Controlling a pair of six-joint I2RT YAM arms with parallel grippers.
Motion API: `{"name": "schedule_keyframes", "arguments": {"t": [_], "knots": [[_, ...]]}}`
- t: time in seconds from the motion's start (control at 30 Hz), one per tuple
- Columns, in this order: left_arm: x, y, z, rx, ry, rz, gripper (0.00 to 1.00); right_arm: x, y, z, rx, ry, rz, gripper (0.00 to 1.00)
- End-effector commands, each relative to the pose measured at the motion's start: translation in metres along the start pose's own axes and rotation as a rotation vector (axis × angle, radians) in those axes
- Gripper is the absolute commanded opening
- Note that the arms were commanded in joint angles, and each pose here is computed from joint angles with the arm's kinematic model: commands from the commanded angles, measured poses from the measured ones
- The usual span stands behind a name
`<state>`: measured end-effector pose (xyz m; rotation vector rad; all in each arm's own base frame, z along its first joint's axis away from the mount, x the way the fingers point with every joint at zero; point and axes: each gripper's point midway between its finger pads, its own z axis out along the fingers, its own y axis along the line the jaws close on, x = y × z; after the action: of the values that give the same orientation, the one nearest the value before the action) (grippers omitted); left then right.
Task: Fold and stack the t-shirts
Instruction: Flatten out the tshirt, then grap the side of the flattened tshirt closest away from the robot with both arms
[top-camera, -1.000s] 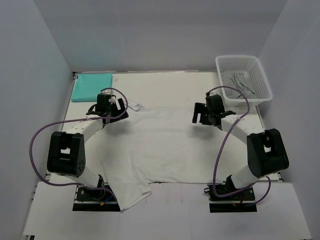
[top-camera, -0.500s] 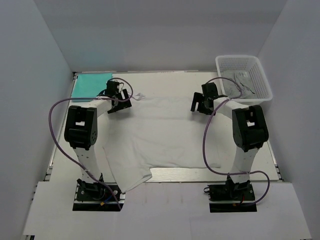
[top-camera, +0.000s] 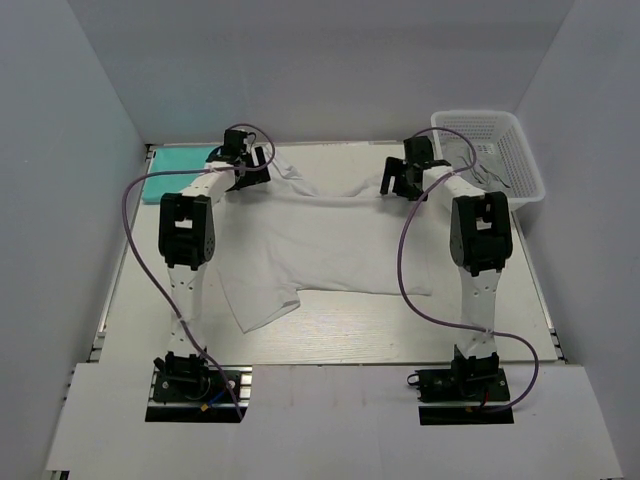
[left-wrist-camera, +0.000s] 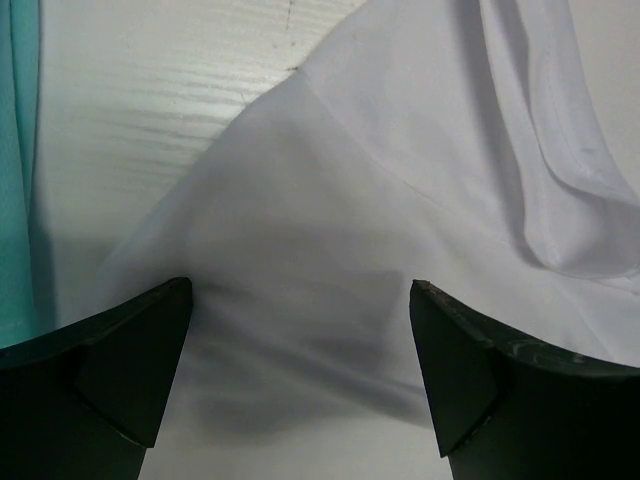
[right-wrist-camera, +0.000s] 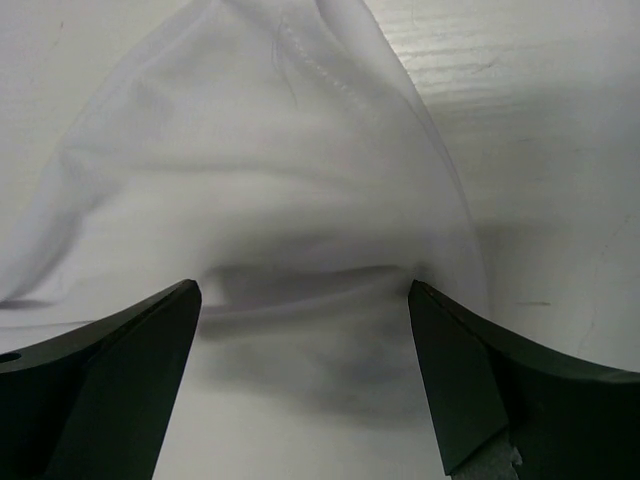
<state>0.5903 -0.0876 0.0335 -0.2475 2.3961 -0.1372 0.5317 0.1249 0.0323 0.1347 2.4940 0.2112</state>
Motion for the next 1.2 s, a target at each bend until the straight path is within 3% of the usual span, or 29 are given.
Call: {"name": "schedule_keyframes", "arguments": {"t": [0.0,0.07,0.1,0.17,0.2,0.23,0.27,0.33,0.37,0.53,0.73,0.9,1.03,1.17], "knots": [[0.015,0.004,-0.031,0.018,0.078,0.022,1.00,-0.028,0.008,-0.042,-0.018,-0.066,-0.049,0.90],[-0.015,-0.004,-0.070,0.046,-0.009,0.006,1.00,-0.015,0.002,-0.050,-0.008,-0.059,-0.050,0.90],[-0.010,0.000,-0.080,0.034,-0.012,0.006,1.00,-0.036,0.009,-0.080,-0.034,-0.138,-0.044,0.90],[-0.002,-0.001,-0.102,0.045,-0.024,-0.011,1.00,-0.007,0.005,-0.084,-0.038,-0.109,-0.039,0.90],[-0.019,-0.005,-0.137,0.067,-0.085,-0.027,1.00,-0.028,0.014,-0.120,-0.080,-0.202,-0.030,0.90],[-0.015,-0.006,-0.151,0.082,-0.089,-0.040,1.00,-0.010,0.012,-0.120,-0.095,-0.184,-0.021,0.90],[0.009,0.000,-0.155,0.080,-0.051,-0.072,1.00,0.003,0.010,-0.132,-0.105,-0.183,0.013,0.90],[0.012,-0.003,-0.198,0.132,-0.100,-0.108,1.00,0.020,0.007,-0.147,-0.124,-0.194,0.041,0.90],[0.041,0.004,-0.198,0.134,-0.066,-0.124,1.00,0.050,0.000,-0.150,-0.118,-0.160,0.069,0.90],[0.084,0.006,-0.256,0.174,-0.077,-0.211,1.00,0.072,-0.015,-0.178,-0.090,-0.202,0.147,0.90],[0.165,-0.008,-0.309,0.335,0.050,-0.353,1.00,0.091,-0.033,-0.201,-0.049,-0.250,0.246,0.90],[0.276,0.011,-0.313,0.274,0.349,-0.384,1.00,0.087,-0.035,-0.212,-0.037,-0.270,0.262,0.90],[0.320,0.014,-0.318,0.248,0.499,-0.412,1.00,0.094,-0.033,-0.209,-0.057,-0.239,0.278,0.90],[0.337,0.024,-0.319,0.149,0.552,-0.420,1.00,0.103,-0.039,-0.204,-0.037,-0.218,0.278,0.90]]}}
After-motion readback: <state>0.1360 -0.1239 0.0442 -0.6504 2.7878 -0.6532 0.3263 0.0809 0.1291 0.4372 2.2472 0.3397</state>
